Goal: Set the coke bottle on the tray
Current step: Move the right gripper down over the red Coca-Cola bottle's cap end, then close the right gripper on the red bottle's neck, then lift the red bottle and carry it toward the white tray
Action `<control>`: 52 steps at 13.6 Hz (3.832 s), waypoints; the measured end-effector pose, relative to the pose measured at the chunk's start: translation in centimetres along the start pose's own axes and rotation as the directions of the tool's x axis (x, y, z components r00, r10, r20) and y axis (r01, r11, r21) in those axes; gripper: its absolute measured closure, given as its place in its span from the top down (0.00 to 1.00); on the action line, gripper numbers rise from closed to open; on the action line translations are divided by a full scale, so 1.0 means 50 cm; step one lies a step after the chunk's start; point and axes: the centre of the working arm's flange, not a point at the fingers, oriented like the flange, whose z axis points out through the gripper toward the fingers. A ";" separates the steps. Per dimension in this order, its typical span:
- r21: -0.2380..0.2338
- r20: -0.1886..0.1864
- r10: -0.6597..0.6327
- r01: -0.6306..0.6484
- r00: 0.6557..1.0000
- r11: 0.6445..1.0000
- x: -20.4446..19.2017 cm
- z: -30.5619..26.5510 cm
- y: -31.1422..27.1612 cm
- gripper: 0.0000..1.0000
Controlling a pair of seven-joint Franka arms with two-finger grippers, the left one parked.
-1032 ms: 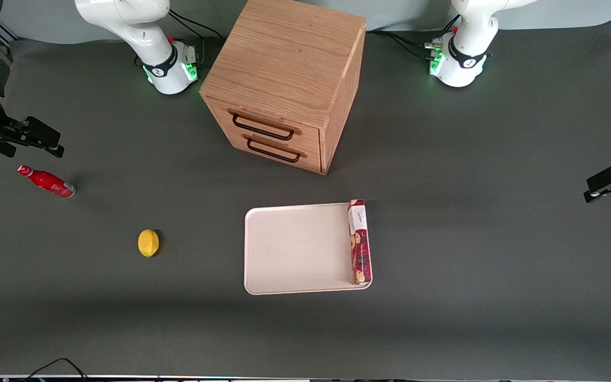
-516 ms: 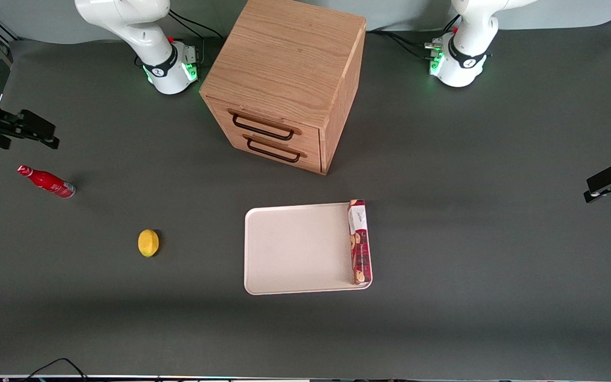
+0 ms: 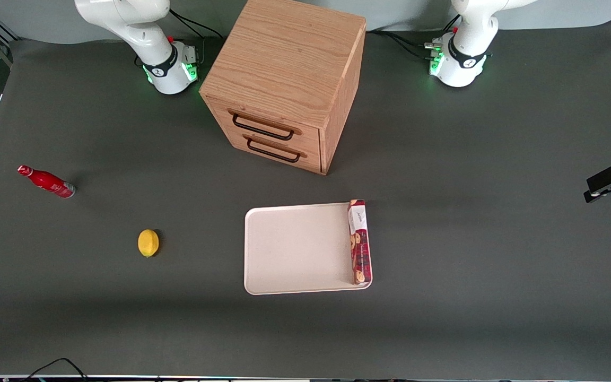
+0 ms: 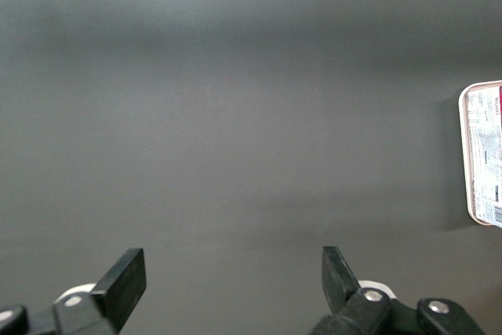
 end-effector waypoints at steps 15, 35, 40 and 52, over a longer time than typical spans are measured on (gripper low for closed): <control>-0.074 -0.065 -0.040 0.035 0.997 0.997 -0.068 0.428 0.019 0.88; -0.079 -0.062 -0.077 0.072 0.995 0.994 -0.029 0.414 0.001 0.32; -0.036 -0.033 -0.143 0.141 0.989 0.989 0.074 0.146 -0.011 0.32; 0.096 -0.092 0.153 -0.144 0.984 0.985 0.434 -0.190 -0.745 0.32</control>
